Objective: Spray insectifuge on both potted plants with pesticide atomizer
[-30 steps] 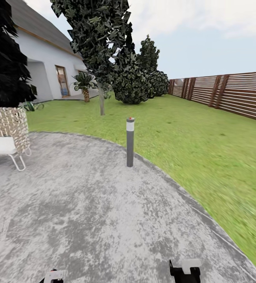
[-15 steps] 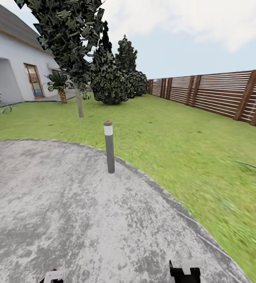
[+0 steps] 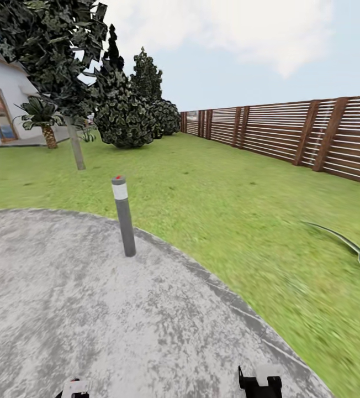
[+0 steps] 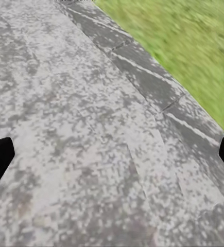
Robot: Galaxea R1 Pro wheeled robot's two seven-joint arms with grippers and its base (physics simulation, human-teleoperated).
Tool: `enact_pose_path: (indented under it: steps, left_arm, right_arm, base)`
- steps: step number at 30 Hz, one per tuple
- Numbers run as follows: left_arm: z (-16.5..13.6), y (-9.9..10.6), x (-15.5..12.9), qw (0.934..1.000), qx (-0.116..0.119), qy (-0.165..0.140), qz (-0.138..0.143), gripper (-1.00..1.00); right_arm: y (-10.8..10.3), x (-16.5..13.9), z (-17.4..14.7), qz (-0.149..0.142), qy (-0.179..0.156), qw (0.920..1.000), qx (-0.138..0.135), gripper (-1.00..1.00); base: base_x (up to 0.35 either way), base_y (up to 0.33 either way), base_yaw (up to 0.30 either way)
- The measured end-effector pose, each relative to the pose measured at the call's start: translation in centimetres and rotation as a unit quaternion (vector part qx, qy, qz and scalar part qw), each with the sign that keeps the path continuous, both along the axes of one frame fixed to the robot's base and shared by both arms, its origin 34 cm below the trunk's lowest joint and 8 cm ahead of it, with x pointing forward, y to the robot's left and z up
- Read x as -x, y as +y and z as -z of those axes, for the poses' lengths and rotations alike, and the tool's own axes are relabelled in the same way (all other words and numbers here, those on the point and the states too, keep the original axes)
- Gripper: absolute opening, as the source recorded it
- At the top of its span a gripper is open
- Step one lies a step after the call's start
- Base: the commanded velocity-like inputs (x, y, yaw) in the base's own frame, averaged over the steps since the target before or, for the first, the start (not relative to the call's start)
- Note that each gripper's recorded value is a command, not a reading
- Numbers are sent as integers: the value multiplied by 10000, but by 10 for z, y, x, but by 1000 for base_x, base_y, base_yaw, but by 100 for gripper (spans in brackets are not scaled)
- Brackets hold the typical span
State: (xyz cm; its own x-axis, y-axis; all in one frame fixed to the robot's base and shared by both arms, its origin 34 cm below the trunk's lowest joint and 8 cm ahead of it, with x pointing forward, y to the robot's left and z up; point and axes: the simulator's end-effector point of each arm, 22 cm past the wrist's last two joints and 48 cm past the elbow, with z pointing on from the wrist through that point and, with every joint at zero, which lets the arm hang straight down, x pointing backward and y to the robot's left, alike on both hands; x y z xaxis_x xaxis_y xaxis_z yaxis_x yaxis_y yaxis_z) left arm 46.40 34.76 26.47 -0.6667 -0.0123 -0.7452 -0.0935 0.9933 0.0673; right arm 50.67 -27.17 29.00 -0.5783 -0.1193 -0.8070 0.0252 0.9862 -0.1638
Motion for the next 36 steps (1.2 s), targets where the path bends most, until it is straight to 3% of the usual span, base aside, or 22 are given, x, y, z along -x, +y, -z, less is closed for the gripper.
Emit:
enact_pose_path:
  steps: [22,36]
  left_arm:
    - [0,0,0,10000,-2,0,-3,-100]
    - [0,1,1,10000,-8,7,-3,-100]
  right_arm:
    - [1,1,1,-3,7,10000,-7,100]
    - [0,3,2,-18,23,10000,5,100]
  base:
    - [339,0,-287]
    - [339,0,-43]
